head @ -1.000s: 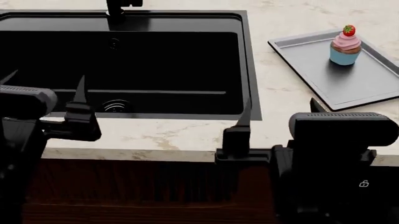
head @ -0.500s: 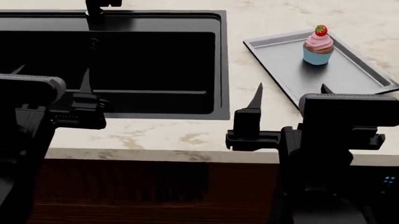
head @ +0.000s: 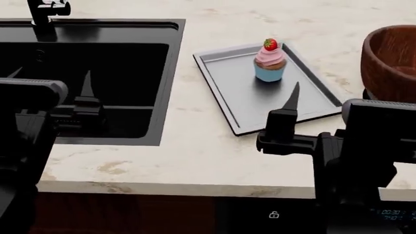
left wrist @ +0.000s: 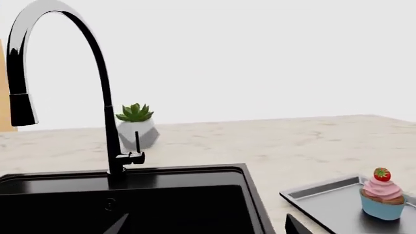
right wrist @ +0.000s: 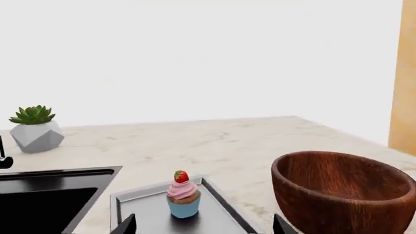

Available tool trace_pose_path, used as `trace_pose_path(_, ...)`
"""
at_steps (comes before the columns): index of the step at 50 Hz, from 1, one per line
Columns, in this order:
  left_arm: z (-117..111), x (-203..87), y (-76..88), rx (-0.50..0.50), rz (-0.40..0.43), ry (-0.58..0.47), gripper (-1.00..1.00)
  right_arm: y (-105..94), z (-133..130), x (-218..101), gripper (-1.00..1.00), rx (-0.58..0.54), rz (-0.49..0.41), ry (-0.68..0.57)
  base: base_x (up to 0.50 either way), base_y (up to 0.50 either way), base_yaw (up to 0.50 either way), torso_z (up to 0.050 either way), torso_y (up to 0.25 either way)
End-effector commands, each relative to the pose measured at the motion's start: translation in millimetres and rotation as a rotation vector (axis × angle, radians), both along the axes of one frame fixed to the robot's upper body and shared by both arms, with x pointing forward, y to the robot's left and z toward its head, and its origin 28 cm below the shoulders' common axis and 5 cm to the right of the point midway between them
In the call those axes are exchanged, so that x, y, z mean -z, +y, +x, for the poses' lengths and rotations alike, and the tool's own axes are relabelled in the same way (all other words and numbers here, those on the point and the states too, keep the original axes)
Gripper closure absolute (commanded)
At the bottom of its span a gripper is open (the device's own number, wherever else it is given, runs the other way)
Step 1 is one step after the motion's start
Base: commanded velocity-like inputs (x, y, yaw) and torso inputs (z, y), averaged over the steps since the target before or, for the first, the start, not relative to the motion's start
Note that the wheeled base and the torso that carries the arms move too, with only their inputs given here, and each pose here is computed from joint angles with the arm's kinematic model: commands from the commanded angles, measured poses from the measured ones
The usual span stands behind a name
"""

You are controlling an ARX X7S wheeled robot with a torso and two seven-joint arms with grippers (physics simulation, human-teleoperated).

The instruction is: Move the fresh-baked cupcake off the tray onto the counter, and place the bowl used for mixing into the sink.

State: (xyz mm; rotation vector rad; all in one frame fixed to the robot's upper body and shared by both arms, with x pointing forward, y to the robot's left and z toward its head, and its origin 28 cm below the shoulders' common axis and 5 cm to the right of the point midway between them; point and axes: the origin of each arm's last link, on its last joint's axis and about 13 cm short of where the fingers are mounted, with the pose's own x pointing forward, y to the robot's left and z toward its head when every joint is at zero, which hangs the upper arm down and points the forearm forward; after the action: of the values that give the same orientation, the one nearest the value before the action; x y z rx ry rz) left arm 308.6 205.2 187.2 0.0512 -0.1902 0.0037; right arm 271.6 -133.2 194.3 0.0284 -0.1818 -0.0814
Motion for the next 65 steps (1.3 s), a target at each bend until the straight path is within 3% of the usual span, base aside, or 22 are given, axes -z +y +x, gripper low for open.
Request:
trace_pose_path(1, -0.3, 0.2, -0.3, 0.0, 0.003, -0.001, -1.0, -7.7, -7.5, -5.0, -1.0, 0.052, 0.024, -0.022, 0.0, -0.5, 0.0, 0.0, 0.0)
trace_pose_path(12, 0.2, 0.9, -1.2, 0.002, 0.009, 0.006, -1.0, -11.3, -10.7, -6.8, -1.0, 0.069, 0.021, -0.02, 0.0, -0.5, 0.0, 0.0, 0.0)
trace_pose_path(24, -0.5, -0.1, -0.6, 0.001, 0.005, -0.005, -1.0, -16.3, -16.1, -28.9, -1.0, 0.099, -0.026, -0.058, 0.07, -0.48, 0.0, 0.0, 0.0)
trace_pose_path(65, -0.6, 0.3, -0.8, -0.01, 0.014, -0.01, -1.0, -17.9, -10.7, -18.6, -1.0, 0.088, 0.029, -0.004, 0.44, -0.27, 0.0, 0.0, 0.0)
